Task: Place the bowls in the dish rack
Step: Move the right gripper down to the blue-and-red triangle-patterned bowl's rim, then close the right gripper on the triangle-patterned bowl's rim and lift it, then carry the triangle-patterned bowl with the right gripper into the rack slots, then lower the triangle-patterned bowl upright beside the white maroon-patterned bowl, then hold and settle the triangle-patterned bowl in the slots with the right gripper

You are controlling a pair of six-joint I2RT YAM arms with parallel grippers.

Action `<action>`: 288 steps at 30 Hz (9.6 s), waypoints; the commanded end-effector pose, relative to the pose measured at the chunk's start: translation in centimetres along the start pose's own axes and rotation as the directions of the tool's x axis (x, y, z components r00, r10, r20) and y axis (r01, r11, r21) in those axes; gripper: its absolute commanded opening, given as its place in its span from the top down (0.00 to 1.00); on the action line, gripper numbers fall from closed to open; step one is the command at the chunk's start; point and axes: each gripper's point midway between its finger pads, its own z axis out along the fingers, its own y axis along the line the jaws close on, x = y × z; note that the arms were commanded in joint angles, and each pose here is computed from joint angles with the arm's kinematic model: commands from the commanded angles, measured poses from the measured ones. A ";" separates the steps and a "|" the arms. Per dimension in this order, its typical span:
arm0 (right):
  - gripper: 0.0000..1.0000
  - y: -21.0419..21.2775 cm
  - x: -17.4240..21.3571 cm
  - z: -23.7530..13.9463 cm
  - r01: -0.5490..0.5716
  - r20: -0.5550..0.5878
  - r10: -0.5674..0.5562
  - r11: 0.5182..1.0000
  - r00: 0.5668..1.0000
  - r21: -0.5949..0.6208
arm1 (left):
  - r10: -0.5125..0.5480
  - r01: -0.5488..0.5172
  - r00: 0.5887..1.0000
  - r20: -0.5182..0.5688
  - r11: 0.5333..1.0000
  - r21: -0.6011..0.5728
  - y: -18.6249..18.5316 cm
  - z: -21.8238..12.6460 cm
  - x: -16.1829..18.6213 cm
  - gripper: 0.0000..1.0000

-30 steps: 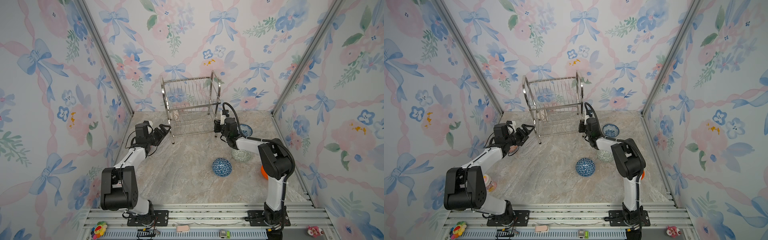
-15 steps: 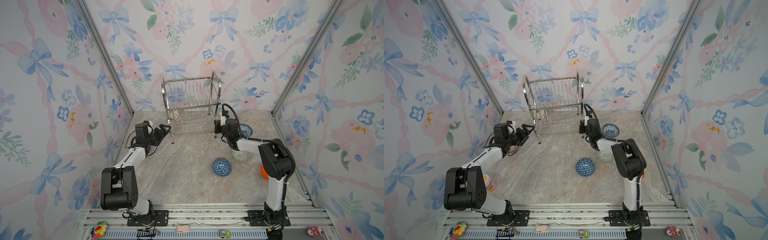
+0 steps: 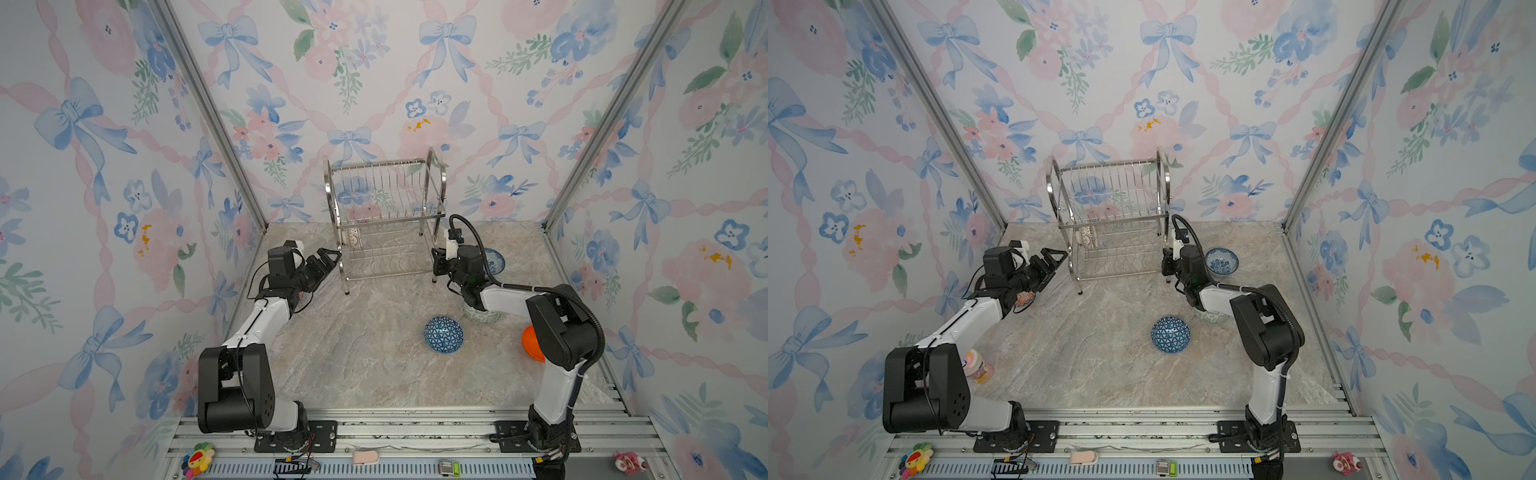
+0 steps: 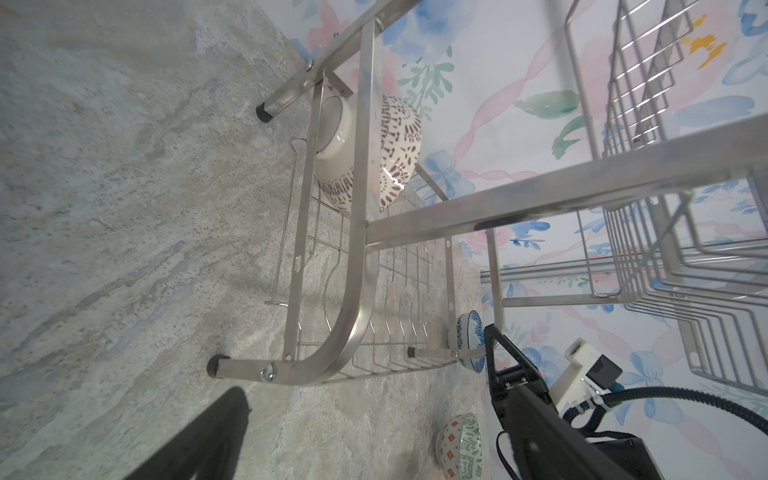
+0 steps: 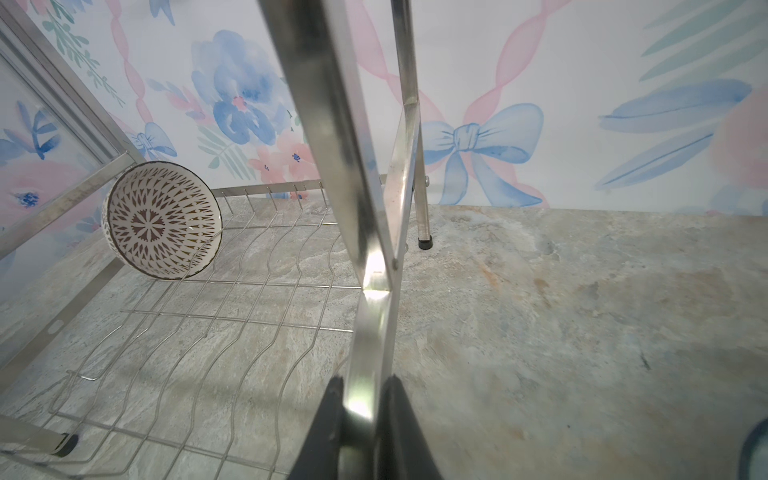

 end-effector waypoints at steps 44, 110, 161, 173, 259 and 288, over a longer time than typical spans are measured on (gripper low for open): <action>0.18 9.3 13.8 -18.3 0.217 -0.635 -0.091 0.968 0.767 0.123 | 0.109 -0.089 0.985 -0.136 0.985 0.147 -2.3 -4.8 12.7 0.02; 1.00 20.5 -2.9 -9.6 -0.195 -0.070 0.183 0.879 0.981 -0.435 | 0.264 -0.241 0.960 -0.097 0.950 0.197 -5.8 -4.6 11.3 0.02; 1.00 19.8 -5.4 7.0 -0.375 0.002 0.503 0.646 0.864 -0.665 | 0.215 -0.204 0.975 -0.052 0.965 0.163 -5.3 -1.4 9.7 0.02; 0.99 18.8 -4.6 10.3 -0.394 0.003 0.532 0.631 0.847 -0.668 | 0.214 -0.205 0.975 -0.053 0.969 0.136 -4.3 -1.1 9.4 0.02; 0.81 15.8 0.5 16.6 -0.407 -0.124 0.429 0.669 0.895 -0.622 | 0.153 -0.154 0.988 0.021 0.982 0.107 -4.5 2.1 6.9 0.02; 0.72 15.8 -0.9 15.4 -0.370 -0.085 0.407 0.697 0.909 -0.615 | 0.155 -0.156 0.988 0.014 0.982 0.104 -4.6 2.3 7.4 0.02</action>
